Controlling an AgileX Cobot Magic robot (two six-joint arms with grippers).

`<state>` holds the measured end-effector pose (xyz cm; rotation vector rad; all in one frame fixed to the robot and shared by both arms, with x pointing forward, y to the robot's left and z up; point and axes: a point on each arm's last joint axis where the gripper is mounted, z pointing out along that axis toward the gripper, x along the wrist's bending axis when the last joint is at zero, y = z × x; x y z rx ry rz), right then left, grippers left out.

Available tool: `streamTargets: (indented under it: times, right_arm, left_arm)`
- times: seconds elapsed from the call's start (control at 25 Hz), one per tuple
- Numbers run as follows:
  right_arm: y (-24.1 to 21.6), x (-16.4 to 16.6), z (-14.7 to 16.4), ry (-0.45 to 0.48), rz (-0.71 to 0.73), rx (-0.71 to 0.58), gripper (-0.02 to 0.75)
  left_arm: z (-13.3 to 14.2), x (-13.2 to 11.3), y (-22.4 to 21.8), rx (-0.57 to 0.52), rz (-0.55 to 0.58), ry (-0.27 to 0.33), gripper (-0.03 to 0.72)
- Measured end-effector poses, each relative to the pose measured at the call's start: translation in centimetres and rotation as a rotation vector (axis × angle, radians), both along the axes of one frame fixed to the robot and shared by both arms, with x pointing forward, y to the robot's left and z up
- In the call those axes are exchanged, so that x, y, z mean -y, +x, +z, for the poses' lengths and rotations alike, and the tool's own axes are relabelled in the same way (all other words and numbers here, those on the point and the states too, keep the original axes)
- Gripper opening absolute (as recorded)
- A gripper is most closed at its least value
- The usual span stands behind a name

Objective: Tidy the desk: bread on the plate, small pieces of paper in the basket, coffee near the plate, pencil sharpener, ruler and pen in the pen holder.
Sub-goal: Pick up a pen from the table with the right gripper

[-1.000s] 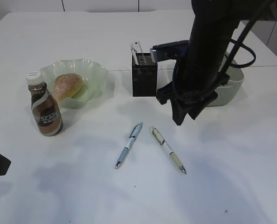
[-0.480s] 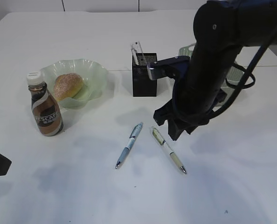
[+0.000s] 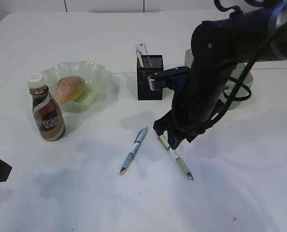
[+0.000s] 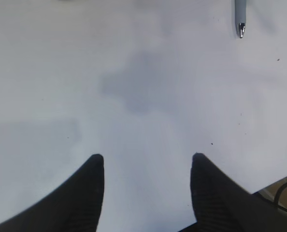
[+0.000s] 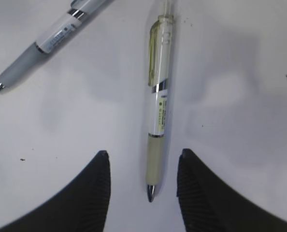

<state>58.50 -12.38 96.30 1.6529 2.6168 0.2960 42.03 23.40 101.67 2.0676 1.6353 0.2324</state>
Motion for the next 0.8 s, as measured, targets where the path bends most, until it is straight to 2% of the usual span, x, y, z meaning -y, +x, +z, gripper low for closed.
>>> streamTargets:
  times: [0.32, 0.8]
  right_arm:
    - [1.8, -0.9, -1.0, 0.006, -0.001, 0.014, 0.368]
    - [2.3, -1.0, -4.3, -0.035, 0.004, -0.05, 0.368]
  left_arm:
    - [0.0, 0.0, 0.0, 0.0, 0.0, 0.0, 0.401]
    - [0.0, 0.0, 0.0, -0.002, 0.0, -0.002, 0.401]
